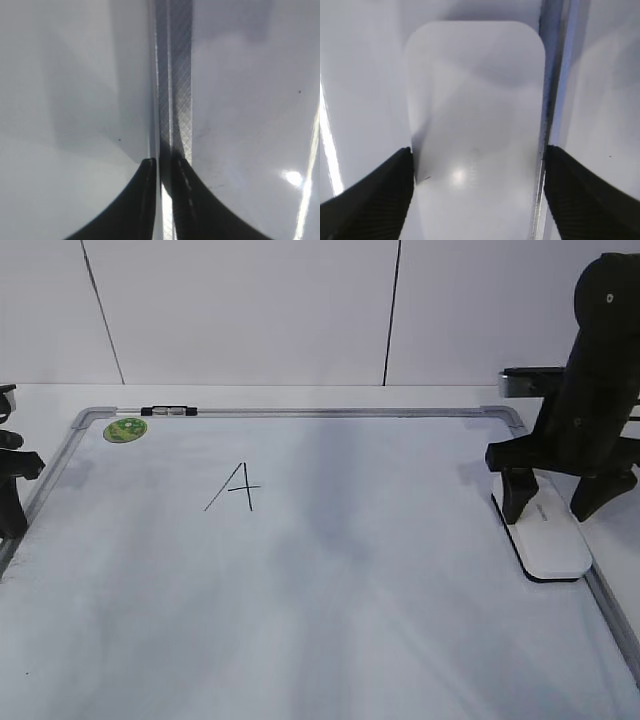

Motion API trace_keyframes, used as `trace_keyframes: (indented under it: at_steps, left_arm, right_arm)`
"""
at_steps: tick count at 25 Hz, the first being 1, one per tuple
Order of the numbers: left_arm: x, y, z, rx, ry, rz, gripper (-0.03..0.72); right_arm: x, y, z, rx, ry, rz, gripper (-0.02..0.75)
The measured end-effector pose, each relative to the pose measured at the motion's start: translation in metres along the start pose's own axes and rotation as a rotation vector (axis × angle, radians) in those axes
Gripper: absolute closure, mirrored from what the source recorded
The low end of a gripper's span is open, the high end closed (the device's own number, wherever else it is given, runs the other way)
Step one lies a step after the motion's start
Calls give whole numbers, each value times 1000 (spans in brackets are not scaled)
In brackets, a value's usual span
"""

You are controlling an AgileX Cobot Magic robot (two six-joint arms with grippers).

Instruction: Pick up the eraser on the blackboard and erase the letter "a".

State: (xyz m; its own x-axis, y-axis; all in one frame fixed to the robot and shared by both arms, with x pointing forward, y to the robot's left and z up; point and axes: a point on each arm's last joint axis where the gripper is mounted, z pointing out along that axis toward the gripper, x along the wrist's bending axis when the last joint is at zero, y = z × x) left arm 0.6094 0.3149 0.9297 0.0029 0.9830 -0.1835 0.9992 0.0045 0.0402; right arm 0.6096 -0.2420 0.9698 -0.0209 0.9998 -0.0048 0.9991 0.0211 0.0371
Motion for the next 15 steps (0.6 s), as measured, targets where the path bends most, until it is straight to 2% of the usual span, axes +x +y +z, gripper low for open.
trace_keyframes:
  at_steps: [7, 15]
  left_arm:
    - [0, 0, 0, 0, 0, 0, 611]
    - [0, 0, 0, 3, 3, 2, 594]
  right_arm:
    - [-1, 3, -8, -3, -15, 4, 101]
    - [-1, 6, -57, -81, -7, -26, 143]
